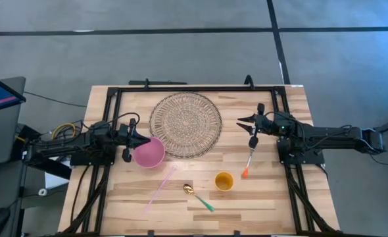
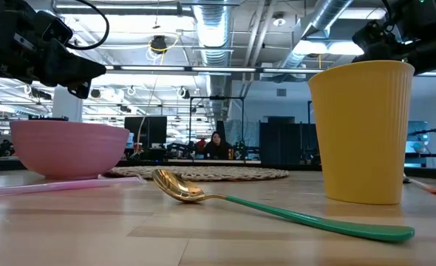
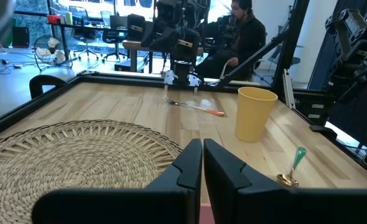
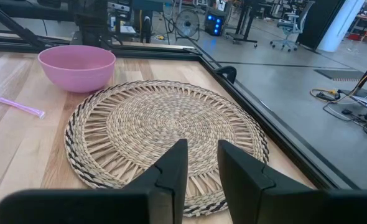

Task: Pick & Place Utensil

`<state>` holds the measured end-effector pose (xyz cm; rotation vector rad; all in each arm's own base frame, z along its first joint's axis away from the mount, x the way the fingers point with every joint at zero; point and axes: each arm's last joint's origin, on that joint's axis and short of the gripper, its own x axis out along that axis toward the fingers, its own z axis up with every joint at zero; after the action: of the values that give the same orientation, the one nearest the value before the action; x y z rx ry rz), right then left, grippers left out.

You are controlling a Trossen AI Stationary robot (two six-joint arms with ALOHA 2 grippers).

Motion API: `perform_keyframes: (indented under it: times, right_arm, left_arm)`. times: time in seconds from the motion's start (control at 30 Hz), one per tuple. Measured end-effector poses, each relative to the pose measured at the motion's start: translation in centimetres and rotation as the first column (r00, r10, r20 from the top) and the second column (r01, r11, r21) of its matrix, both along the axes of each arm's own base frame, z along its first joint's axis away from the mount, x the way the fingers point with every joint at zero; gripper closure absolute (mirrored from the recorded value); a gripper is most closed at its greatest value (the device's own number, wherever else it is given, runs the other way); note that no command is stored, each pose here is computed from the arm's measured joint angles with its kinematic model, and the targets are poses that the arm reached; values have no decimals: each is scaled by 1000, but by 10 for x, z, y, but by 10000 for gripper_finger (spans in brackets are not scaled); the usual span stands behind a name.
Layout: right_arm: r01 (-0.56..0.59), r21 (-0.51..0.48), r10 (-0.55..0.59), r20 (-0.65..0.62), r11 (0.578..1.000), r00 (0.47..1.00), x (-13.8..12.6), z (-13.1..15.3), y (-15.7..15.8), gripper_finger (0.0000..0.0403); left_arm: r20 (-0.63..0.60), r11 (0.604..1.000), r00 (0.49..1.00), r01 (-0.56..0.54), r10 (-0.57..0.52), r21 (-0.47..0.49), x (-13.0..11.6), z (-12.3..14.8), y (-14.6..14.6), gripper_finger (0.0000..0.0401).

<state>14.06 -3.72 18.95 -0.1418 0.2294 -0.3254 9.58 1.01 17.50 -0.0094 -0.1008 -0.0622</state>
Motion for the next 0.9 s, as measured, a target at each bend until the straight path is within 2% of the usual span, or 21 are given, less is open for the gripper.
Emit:
perform_keyframes:
  times: [0.9]
  right_arm:
    - [0, 0, 0, 0, 1000, 1000, 0, 0, 0, 321]
  left_arm:
    - [8, 1000, 1000, 0, 0, 1, 0, 1, 0, 384]
